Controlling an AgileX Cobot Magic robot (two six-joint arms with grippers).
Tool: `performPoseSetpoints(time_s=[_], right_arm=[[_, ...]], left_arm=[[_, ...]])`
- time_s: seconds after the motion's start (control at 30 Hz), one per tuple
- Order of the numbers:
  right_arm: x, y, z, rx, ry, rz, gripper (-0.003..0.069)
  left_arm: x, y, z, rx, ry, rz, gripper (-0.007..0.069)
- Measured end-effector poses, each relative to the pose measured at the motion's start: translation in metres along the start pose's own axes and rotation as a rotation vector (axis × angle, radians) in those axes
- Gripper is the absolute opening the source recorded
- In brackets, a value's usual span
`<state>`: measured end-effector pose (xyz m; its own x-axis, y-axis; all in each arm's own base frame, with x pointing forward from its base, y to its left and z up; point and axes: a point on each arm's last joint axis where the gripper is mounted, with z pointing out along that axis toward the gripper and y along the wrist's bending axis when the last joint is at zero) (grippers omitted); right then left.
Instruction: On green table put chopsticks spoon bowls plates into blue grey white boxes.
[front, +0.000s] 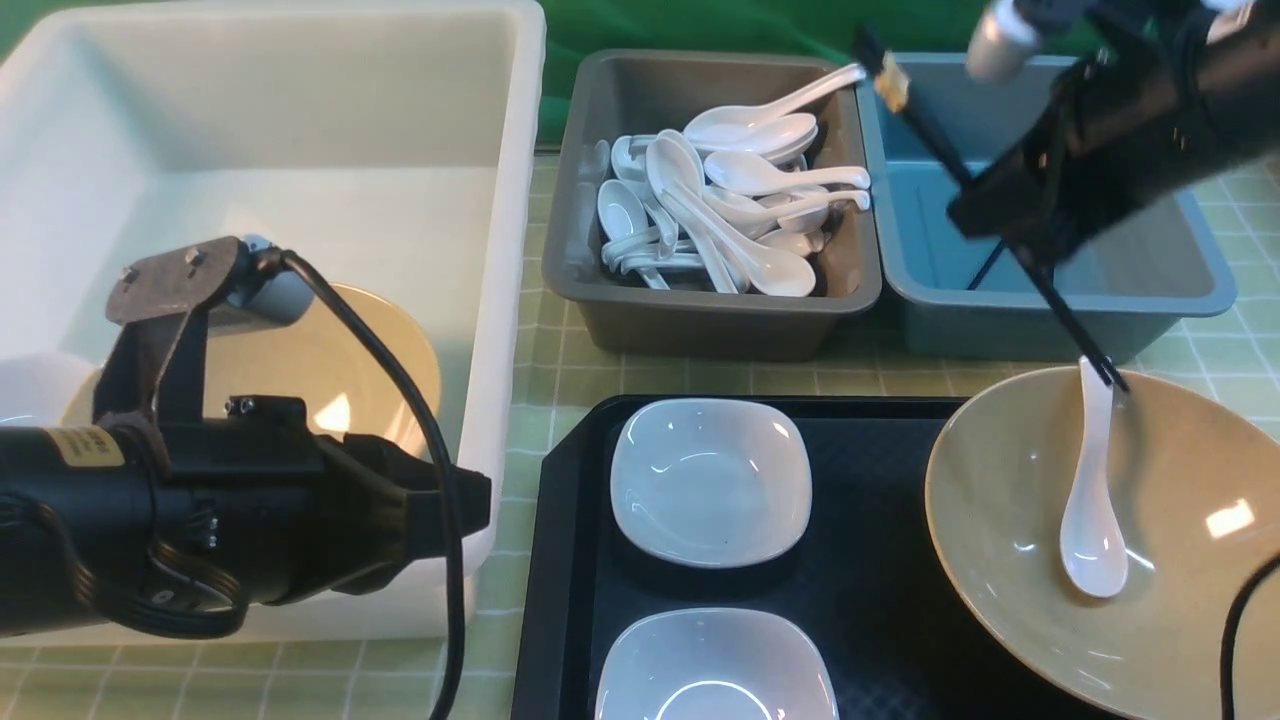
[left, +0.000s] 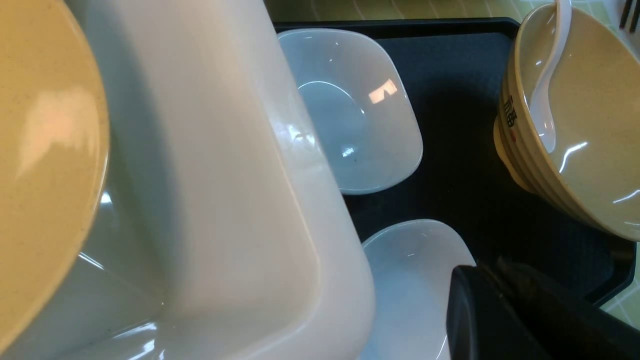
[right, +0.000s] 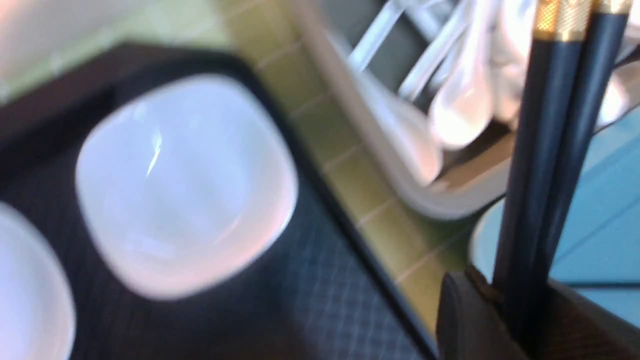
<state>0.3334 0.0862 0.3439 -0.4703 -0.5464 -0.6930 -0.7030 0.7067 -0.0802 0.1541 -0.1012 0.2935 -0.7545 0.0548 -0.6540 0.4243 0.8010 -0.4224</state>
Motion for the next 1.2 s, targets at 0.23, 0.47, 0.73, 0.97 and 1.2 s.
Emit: performPoseSetpoints(time_s=[0.23,0.47,0.73,0.97,1.2], right_arm=[[-0.023,-0.058,0.001,0.124,-0.153,0.222,0.013],[-0.017,-0.123,0.026,0.244,-0.294,0.509,0.013],[0.026,-0.157,0.103,0.273,-0.251,0.713,0.013],[0.053,-0.161,0.142,0.247,-0.175,0.819,0.0153],[0.05,-0.162,0.129,0.23,-0.175,0.825,0.0298]], left_arm=[[0.001,0.0,0.0,0.004,0.016,0.0,-0.0002],[0.002,0.0,0.0,0.004,0.02,0.0,-0.0002],[0.003,-0.001,0.0,0.009,0.038,-0.001,-0.0002],[0.003,-0.001,0.0,0.009,0.038,-0.01,-0.0002],[0.004,-0.001,0.0,0.01,0.044,-0.016,-0.0002]])
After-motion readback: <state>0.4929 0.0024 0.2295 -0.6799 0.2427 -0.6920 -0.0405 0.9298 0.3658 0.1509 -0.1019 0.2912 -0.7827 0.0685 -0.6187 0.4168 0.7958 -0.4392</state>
